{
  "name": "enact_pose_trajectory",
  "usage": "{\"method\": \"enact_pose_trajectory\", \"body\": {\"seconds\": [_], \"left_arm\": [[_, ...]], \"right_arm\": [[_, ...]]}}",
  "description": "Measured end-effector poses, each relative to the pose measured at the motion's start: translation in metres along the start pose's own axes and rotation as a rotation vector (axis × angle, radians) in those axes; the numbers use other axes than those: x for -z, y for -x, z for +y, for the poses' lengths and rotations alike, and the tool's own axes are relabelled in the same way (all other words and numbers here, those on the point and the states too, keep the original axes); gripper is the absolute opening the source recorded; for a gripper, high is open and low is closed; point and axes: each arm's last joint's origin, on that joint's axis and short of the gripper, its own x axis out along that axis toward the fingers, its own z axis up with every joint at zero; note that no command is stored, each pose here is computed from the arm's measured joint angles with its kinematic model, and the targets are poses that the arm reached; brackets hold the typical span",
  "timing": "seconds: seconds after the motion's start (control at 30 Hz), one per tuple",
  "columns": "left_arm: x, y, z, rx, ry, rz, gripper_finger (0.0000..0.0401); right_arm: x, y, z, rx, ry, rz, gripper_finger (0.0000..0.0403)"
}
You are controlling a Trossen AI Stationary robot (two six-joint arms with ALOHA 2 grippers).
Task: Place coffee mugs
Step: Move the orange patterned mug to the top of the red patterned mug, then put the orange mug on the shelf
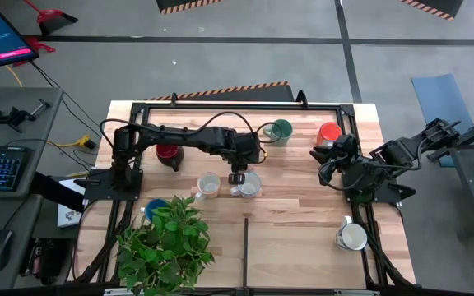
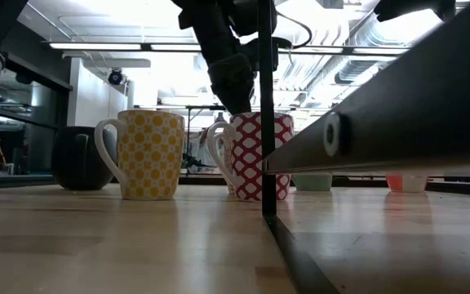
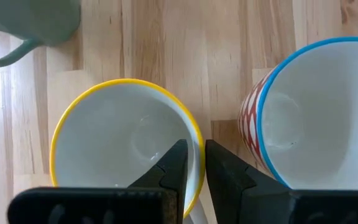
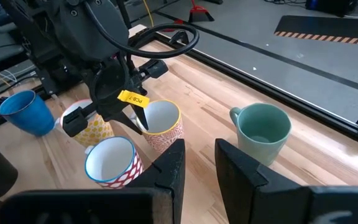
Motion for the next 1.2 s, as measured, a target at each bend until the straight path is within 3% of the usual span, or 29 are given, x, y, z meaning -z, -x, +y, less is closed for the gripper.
{"method": "enact_pose_trajectory", "body": {"seconds": [0.5,0.8,0.97,1.07,1.2], "left_arm": [[-0.023,0.032,0.003,-0.047,-0.014,-0.068,0.0047],[-0.027,0.085,0.02,-0.23,-0.062,0.076,0.0047],[-0.011,0.101,0.034,-0.135,-0.006,0.19,0.0047],[-0.002,0.103,0.041,-0.072,0.059,0.233,0.0047],[0.003,0.107,0.047,-0.067,0.098,0.256,0.0047]], "right_arm": [[0.0,0.0,0.0,0.003,0.024,0.003,0.0072],[0.003,-0.007,-0.003,0.093,0.112,0.005,0.0071],[-0.002,-0.028,-0.008,0.204,0.088,0.059,0.0071],[-0.007,-0.049,-0.018,0.27,0.033,0.162,0.0071],[-0.016,-0.078,-0.039,0.308,0.006,0.308,0.0071]]}}
